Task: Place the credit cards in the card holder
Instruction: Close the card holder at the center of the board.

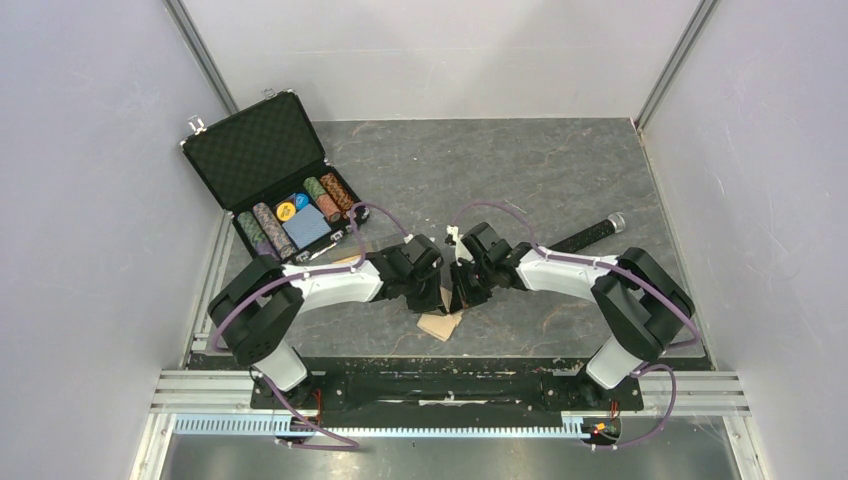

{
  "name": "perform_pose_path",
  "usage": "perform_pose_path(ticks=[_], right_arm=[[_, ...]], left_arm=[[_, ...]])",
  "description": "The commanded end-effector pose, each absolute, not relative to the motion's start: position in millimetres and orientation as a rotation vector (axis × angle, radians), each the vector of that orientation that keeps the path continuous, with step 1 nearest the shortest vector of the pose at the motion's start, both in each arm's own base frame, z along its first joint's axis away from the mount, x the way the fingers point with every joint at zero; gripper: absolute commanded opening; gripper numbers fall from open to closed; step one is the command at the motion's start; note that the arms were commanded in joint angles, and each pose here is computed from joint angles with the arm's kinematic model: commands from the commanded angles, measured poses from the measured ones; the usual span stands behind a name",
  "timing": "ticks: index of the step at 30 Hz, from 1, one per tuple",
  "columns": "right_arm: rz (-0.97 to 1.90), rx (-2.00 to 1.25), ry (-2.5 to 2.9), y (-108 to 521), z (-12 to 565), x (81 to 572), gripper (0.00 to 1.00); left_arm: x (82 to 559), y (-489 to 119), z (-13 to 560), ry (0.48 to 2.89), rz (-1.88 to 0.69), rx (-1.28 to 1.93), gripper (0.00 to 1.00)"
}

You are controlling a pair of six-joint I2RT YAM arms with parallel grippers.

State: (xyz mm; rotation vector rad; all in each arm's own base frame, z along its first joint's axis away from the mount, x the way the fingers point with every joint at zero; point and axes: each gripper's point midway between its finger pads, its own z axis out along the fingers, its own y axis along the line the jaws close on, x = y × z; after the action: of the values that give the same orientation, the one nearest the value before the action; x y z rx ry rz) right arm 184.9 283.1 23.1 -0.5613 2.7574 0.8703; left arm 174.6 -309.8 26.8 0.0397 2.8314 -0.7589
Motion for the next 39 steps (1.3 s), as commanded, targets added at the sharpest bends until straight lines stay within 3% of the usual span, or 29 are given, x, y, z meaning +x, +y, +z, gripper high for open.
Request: perform_pose_path(ticks=[1,9,17,30,35,39], right_arm=[[0.640,-0.619,2.836,262.5,-8.6,167.0,0.00],[0.615,-0.617,2.798,266.3,4.2,175.7,0.00],[0.659,-0.544,2.634,281.6,62.5,208.0,0.05],[0.717,-0.224,2.482,222.7,110.1,237.3,0.45],[0.753,-0.128,2.463,205.9,114.5,239.6,0.61],[0.835,-0.060,2.430,202.9,118.7,239.1,0.83]], left_arm=[[165.6,-289.0,-9.9,2.913,-0.514,-0.027,0.02],[168.8,-297.8,3.4,2.867,-0.590,-0.033,0.04],[186.3,-321.3,74.2,2.615,-0.934,-0.029,0.49],[210.0,-254.2,137.2,2.265,-1.285,-0.340,0.98],[209.1,-216.7,131.3,2.207,-1.263,-0.462,1.00],[208.5,-197.3,128.5,2.147,-1.278,-0.577,1.00]])
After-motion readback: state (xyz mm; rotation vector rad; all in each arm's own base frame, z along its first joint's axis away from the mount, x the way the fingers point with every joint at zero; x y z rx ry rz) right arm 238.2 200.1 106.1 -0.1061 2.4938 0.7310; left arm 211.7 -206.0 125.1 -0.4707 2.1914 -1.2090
